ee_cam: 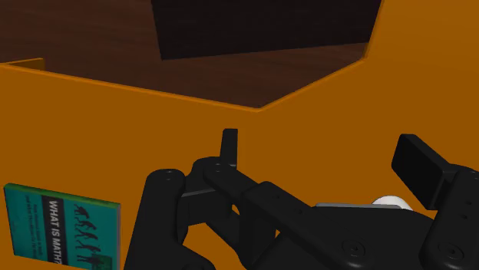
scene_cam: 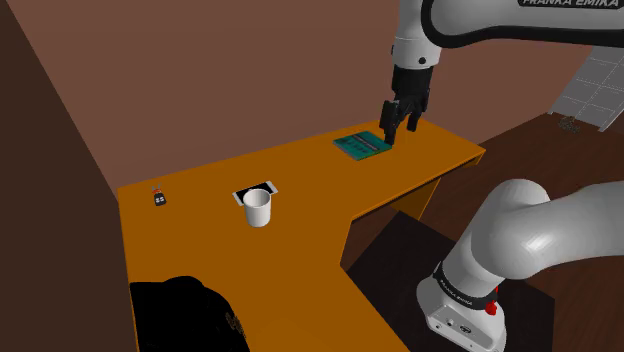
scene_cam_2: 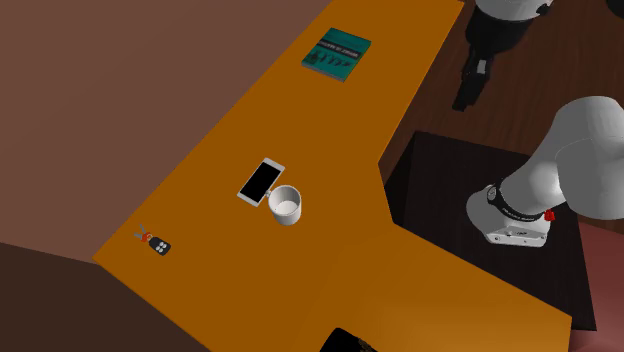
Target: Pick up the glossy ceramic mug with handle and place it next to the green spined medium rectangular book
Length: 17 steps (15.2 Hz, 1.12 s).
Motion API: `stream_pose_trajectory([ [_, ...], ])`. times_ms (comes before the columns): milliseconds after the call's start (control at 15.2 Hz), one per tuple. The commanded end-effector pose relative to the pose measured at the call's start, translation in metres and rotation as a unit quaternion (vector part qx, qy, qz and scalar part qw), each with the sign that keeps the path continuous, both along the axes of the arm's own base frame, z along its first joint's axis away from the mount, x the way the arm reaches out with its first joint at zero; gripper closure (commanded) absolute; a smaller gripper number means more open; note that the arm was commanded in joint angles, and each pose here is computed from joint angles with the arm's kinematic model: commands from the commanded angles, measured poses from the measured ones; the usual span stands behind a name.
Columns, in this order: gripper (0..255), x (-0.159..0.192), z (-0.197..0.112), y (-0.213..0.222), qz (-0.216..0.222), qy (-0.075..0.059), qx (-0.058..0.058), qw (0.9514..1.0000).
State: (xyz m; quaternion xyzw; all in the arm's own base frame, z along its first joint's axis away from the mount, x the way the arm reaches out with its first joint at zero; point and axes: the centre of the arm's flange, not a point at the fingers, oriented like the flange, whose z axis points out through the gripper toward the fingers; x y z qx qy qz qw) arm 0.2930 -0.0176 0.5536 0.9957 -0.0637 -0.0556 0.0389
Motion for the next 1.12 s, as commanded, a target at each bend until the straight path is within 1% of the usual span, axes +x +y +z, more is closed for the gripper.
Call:
stream_pose_trajectory([
  [0,0,0.0,0.0,0.0,0.0,0.0,0.0,1.0],
  [1056,0,0.132,-0.123,0.102,0.002,-0.014,0.004,0.9999],
])
